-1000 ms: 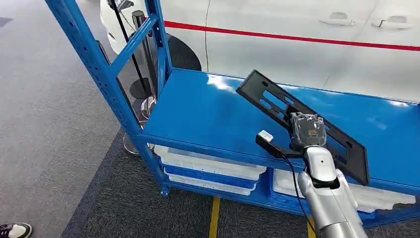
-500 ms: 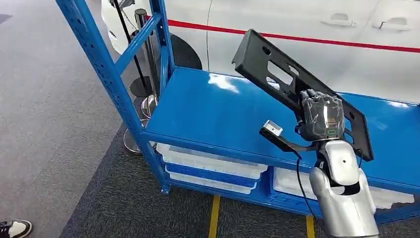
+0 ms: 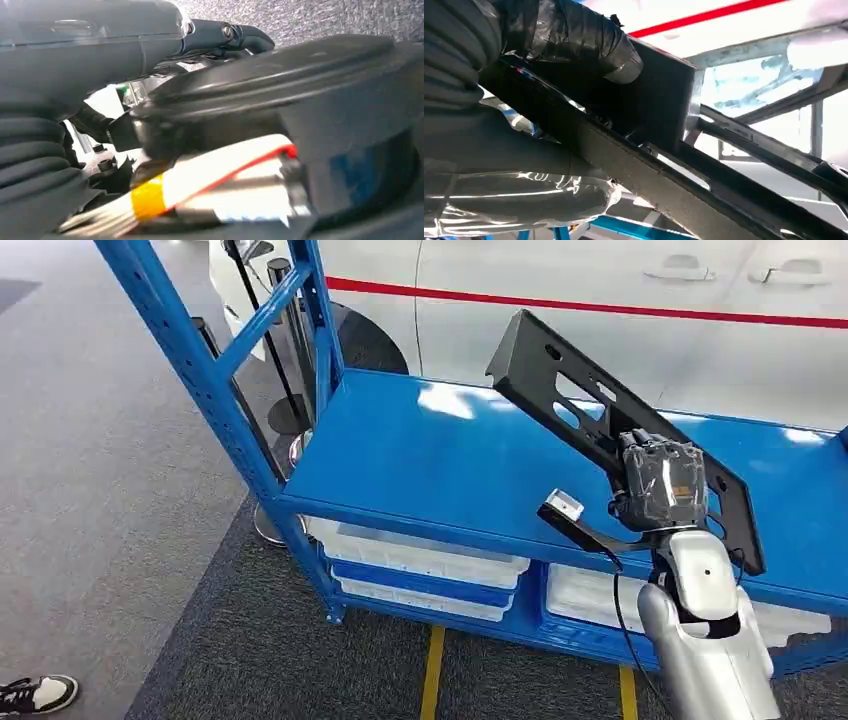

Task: Take the parts from the cabinet and place them on the table.

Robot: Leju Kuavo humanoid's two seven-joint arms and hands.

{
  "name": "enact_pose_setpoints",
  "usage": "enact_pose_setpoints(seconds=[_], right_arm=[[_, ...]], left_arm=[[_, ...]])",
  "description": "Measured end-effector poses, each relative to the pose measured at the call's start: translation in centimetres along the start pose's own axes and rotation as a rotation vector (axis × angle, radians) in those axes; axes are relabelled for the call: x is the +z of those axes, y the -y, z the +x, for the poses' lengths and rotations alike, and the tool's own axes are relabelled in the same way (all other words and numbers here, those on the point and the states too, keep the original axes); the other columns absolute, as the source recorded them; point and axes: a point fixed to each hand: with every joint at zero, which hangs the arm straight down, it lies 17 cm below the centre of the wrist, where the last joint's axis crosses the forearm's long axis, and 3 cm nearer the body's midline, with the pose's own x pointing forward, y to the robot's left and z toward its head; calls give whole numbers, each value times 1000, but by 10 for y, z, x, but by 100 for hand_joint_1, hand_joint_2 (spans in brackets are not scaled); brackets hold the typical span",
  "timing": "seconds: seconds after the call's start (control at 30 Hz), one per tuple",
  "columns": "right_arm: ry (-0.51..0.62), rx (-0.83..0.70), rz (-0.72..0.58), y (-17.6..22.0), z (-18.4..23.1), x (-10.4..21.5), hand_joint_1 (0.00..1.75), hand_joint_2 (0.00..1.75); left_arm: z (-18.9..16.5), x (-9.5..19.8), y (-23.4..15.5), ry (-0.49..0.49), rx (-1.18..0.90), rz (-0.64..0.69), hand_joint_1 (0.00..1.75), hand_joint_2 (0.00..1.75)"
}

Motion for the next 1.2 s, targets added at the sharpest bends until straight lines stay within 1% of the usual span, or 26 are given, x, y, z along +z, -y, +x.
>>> enact_pose_setpoints(seconds=[0.07,0.2,0.4,0.5,0.6,0.7,0.73,0.8,0.87,0.9,1.0,1.1,1.2], right_arm=[[-2,-3,7,-3,-1,1,175,175],[-3,-7,5,-2,-3,1,175,175],[-1,-18,7,-3,-5,3,175,175],[-4,-17,16,-5,-10,5,175,175],[-8,-12,23,-7,-15,8,175,175],[-13,-2,16,-2,-23,6,175,175],[-15,1,15,-1,-27,7,175,175],[-21,12,13,2,-35,7,175,175],[-23,18,14,3,-39,7,175,175],[-22,21,14,3,-39,7,175,175],[-22,25,19,2,-41,9,175,175],[-26,31,26,-1,-44,11,175,175],[-23,35,27,-1,-44,12,175,175]], left_arm=[[-2,0,0,-4,0,1,0,175],[-16,-1,-2,-28,-3,4,0,175],[-14,-1,-3,-33,-8,6,0,175],[-22,-2,-12,-84,-25,37,0,175],[-26,-4,-24,-108,-31,72,0,175],[-31,-6,-57,-139,-19,172,0,175],[-33,-9,-85,-147,-10,232,0,175],[-35,-10,-119,-150,0,304,0,175],[-40,-9,-170,-156,8,401,0,175],[-48,-7,-196,-169,8,447,0,175],[-63,-1,-252,-187,0,527,0,175],[-70,4,-280,-196,-2,574,0,175],[-69,6,-288,-195,0,587,0,175]])
